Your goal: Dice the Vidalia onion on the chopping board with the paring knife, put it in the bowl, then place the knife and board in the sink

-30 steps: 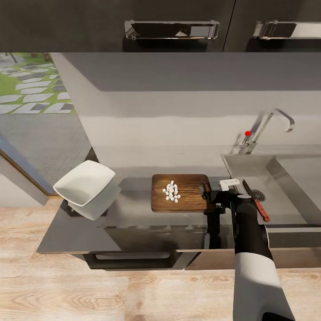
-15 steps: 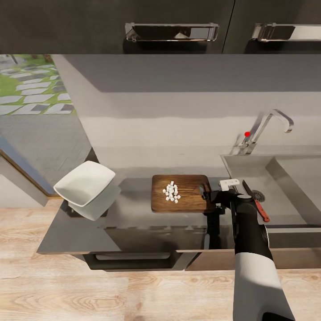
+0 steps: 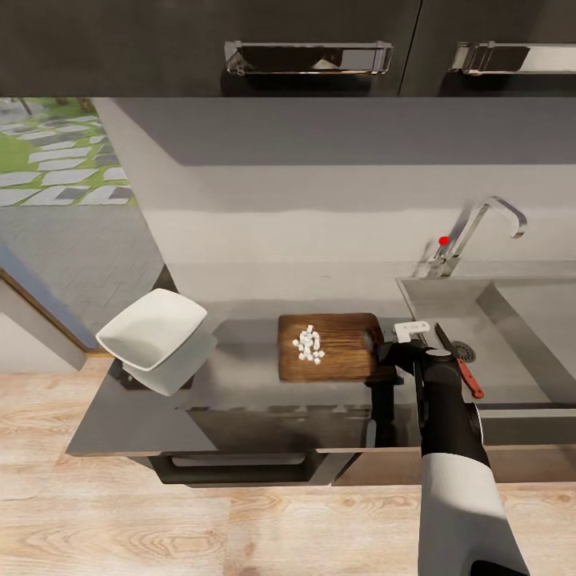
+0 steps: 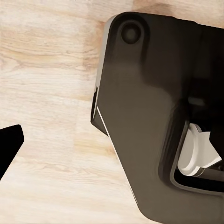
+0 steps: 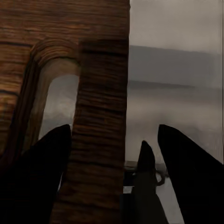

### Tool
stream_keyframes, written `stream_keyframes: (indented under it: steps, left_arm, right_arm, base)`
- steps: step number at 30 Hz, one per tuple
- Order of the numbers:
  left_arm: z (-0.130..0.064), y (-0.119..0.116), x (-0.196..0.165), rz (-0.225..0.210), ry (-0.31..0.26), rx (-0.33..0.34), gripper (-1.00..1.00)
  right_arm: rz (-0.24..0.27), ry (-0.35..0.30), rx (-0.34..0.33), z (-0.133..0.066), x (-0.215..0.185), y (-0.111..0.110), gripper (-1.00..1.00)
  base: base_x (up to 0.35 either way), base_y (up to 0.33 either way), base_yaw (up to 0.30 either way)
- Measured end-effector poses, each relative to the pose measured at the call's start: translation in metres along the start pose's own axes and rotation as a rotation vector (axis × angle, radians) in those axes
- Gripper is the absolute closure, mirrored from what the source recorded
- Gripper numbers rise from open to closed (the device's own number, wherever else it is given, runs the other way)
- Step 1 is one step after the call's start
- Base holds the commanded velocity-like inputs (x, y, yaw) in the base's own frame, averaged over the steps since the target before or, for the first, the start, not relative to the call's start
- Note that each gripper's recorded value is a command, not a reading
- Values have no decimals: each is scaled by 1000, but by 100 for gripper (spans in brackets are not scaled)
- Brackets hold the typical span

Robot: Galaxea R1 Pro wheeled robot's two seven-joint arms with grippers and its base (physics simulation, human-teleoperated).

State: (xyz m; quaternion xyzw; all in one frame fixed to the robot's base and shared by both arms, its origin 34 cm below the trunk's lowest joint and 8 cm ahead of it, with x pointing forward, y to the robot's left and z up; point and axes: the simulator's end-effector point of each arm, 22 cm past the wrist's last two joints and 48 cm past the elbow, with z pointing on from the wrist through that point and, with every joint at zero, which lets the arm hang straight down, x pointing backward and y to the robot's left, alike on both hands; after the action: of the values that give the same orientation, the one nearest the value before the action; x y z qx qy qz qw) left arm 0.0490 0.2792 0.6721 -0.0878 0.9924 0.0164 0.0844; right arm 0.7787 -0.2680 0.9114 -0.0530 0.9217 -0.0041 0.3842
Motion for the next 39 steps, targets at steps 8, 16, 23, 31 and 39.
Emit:
stream_keyframes:
  steps: [8,16,23,31,39]
  left_arm:
    - [0,0,0,0,0,0,-100]
    - [0,0,0,0,0,0,-100]
    - [0,0,-1,0,-4,1,-100]
    - [2,-1,-5,-1,-16,3,-100]
    - [3,-2,-9,-1,-28,5,-100]
  right_arm:
    - [0,-1,-1,0,0,0,100]
    - [-1,0,0,0,0,0,100]
    - [-2,-3,2,-2,-2,0,100]
    - [-1,-16,2,-7,-9,-1,100]
    - [-1,-27,3,-12,-15,-1,100]
  base:
    - [0,0,0]
    - [0,0,0]
    - [0,0,0]
    - [0,0,0]
    - [0,0,0]
